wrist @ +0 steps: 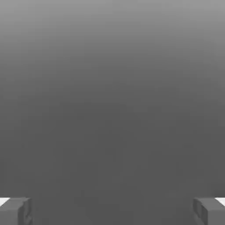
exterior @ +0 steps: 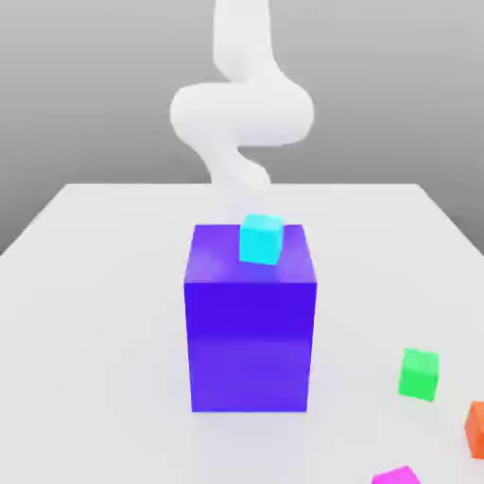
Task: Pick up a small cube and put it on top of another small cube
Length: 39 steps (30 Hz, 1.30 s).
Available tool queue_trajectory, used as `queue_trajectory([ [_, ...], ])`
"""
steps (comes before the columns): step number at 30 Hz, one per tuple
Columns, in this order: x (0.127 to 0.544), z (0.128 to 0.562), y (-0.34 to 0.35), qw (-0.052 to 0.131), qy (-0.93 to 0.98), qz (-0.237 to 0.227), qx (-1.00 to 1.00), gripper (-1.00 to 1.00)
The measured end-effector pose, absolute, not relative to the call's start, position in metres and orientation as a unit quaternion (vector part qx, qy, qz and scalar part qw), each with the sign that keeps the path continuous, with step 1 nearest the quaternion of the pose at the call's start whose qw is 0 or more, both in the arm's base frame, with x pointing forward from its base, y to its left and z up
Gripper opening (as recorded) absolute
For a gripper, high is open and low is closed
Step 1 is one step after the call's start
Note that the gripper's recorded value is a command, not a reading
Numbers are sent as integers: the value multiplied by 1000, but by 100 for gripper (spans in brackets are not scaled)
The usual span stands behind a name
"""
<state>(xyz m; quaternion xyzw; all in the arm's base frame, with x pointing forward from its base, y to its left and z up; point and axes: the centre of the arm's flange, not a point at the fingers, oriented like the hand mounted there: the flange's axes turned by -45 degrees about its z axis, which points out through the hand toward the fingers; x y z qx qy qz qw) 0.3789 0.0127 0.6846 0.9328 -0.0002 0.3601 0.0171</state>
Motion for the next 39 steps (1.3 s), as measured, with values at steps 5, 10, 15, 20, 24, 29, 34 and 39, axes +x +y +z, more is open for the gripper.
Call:
queue_trajectory([
  [5, 439, 622, 37, 50, 18, 300, 953, 0],
  [10, 487, 551, 60, 70, 42, 241, 967, 0],
  [15, 522, 473, 83, 77, 68, 184, 977, 0],
  [20, 542, 392, 109, 72, 99, 129, 984, 0],
  [24, 548, 327, 127, 58, 119, 87, 987, 0],
  [29, 544, 249, 154, 31, 144, 37, 988, 0],
  [34, 534, 177, 177, 1, 161, 3, 987, 0],
  [39, 533, 134, 178, 0, 162, 1, 987, -100],
])
